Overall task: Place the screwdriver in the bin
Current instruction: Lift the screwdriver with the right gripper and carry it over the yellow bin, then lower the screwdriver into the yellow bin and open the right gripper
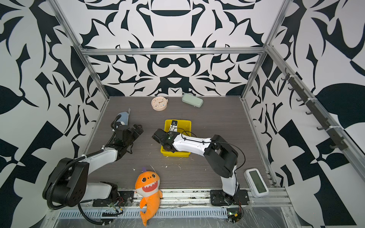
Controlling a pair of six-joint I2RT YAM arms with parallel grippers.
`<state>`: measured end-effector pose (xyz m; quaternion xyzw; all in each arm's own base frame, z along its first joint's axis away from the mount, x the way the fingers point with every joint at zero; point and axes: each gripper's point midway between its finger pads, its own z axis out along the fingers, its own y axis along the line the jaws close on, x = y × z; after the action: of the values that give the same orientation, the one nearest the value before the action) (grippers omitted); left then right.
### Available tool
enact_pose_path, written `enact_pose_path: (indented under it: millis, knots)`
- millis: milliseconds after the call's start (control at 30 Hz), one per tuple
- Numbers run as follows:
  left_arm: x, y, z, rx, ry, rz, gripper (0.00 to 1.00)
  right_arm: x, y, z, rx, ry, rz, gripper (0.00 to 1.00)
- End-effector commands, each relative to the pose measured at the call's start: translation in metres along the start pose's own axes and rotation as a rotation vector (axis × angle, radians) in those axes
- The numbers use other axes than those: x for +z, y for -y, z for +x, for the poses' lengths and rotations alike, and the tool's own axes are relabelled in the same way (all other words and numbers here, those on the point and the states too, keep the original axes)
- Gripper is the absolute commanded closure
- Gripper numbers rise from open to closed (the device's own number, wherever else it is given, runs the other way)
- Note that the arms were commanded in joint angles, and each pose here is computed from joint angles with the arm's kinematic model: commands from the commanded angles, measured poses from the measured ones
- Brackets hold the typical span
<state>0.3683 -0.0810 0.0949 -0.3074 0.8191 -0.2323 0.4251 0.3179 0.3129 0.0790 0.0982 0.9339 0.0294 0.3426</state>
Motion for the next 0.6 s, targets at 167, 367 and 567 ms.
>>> enact_pose_path:
  millis: [167,367,567]
  knots:
    - [0.003,0.01,-0.0075,-0.014,0.009,0.02,0.0,0.0002,-0.0052,0.0025,-0.015,-0.031,-0.006,0.88]
    - [0.0025,0.0107,-0.0074,-0.013,0.007,0.023,0.0,-0.0006,-0.0035,0.0025,-0.014,-0.031,-0.005,0.84]
    - [0.0031,0.01,-0.0075,-0.012,0.004,0.015,0.01,-0.0009,-0.001,0.0049,-0.006,-0.039,0.0,0.83]
